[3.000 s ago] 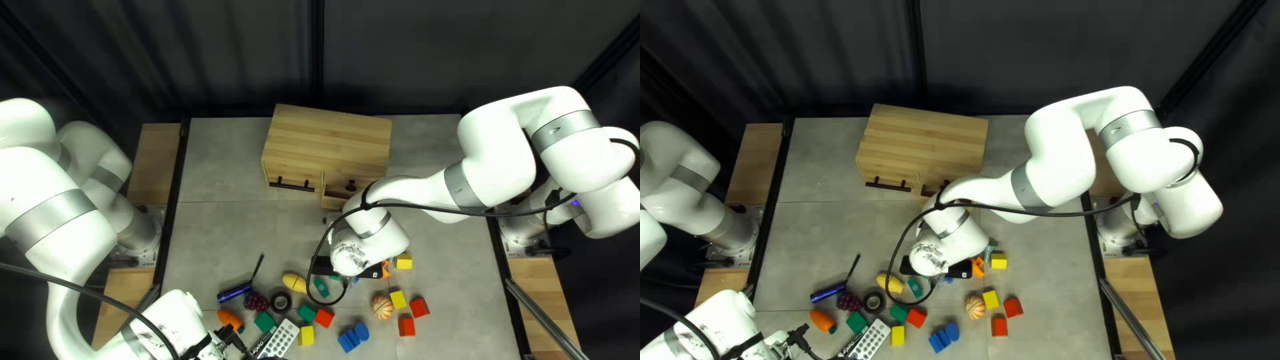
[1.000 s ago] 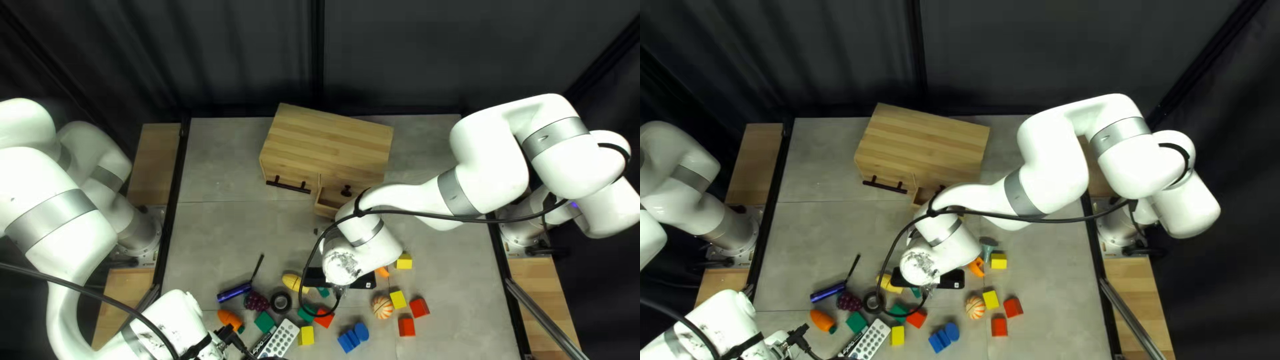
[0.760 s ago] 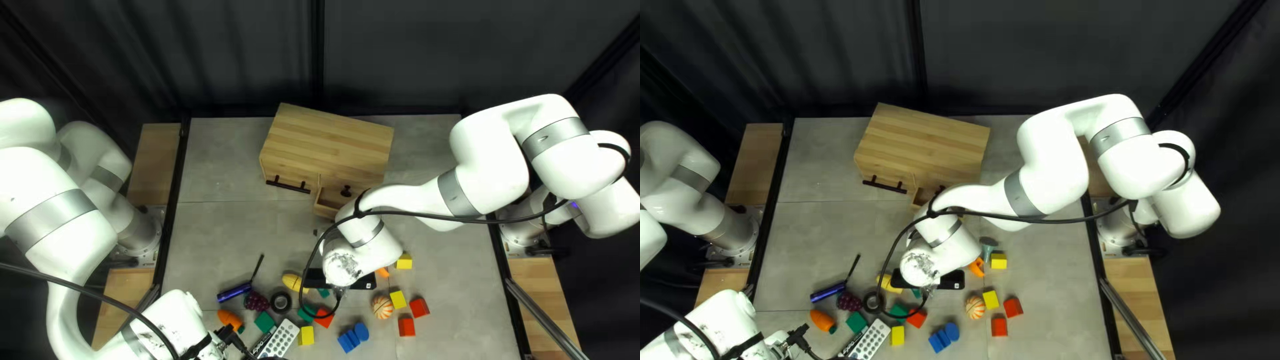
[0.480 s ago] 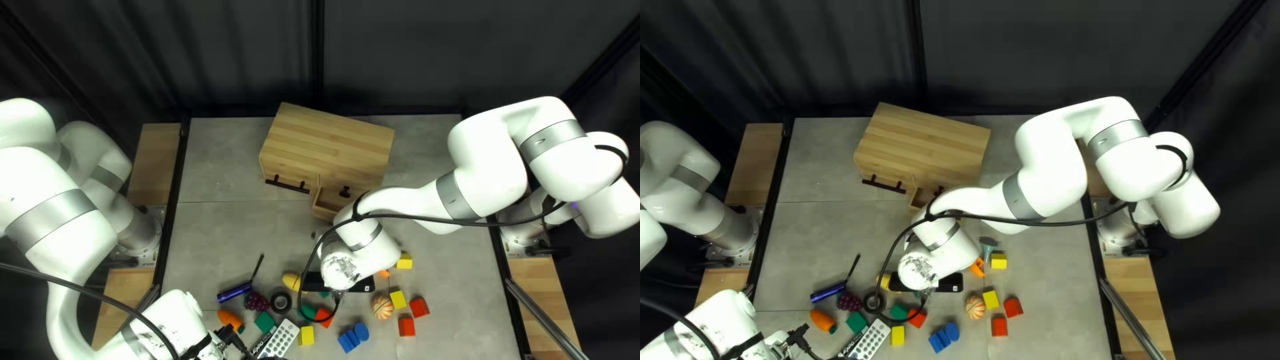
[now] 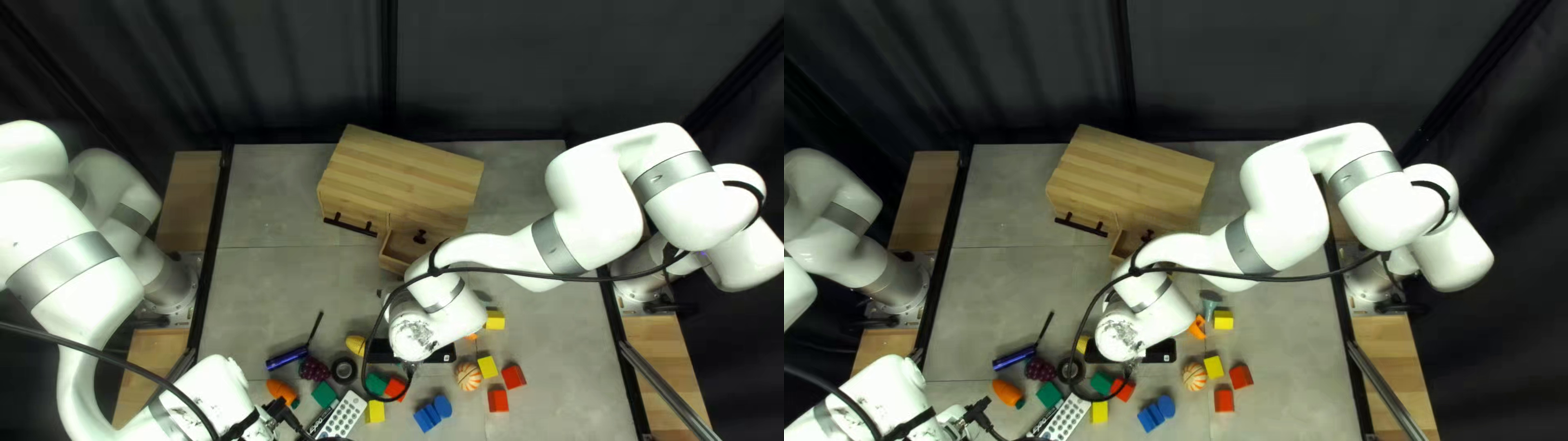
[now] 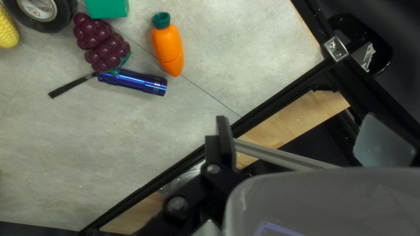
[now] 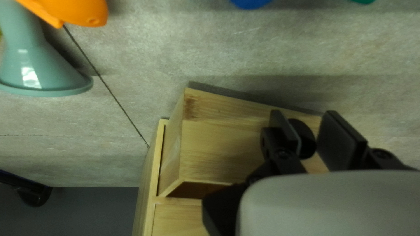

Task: Open drawers and place objects into drawer and close

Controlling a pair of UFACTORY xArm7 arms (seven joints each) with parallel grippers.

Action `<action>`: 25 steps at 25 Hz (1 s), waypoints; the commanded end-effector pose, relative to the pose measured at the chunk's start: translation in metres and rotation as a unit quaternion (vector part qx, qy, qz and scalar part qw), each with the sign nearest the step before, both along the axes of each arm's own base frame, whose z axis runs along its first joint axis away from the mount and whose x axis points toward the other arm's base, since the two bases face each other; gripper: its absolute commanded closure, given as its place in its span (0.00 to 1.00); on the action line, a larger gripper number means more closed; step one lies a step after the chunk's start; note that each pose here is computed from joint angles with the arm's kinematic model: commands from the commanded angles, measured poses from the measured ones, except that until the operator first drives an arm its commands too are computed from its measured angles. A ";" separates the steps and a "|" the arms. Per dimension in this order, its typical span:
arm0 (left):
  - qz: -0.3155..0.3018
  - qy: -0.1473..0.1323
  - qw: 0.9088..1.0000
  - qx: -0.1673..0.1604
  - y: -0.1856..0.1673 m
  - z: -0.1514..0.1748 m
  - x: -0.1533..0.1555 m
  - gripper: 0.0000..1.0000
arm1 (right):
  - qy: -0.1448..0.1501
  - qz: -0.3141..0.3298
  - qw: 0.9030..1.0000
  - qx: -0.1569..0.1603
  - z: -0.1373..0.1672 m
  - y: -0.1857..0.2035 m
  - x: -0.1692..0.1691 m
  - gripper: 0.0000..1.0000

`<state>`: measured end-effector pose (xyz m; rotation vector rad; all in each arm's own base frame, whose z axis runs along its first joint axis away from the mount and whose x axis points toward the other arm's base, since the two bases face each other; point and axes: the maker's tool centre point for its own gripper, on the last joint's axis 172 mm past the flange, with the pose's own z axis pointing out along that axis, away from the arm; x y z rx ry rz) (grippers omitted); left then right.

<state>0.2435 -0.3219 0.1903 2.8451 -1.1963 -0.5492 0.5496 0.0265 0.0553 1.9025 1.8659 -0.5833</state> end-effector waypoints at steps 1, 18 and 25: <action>0.000 0.000 1.000 0.000 0.000 0.000 0.000 0.00 | -0.004 0.001 1.000 0.002 0.014 0.006 0.003 0.00; 0.000 0.000 1.000 0.000 0.000 0.000 0.000 0.00 | -0.036 -0.176 0.983 -0.027 0.121 0.010 -0.036 0.00; 0.000 0.000 1.000 0.000 0.000 0.000 0.000 0.00 | -0.076 -0.336 0.937 -0.058 0.143 -0.026 -0.063 0.00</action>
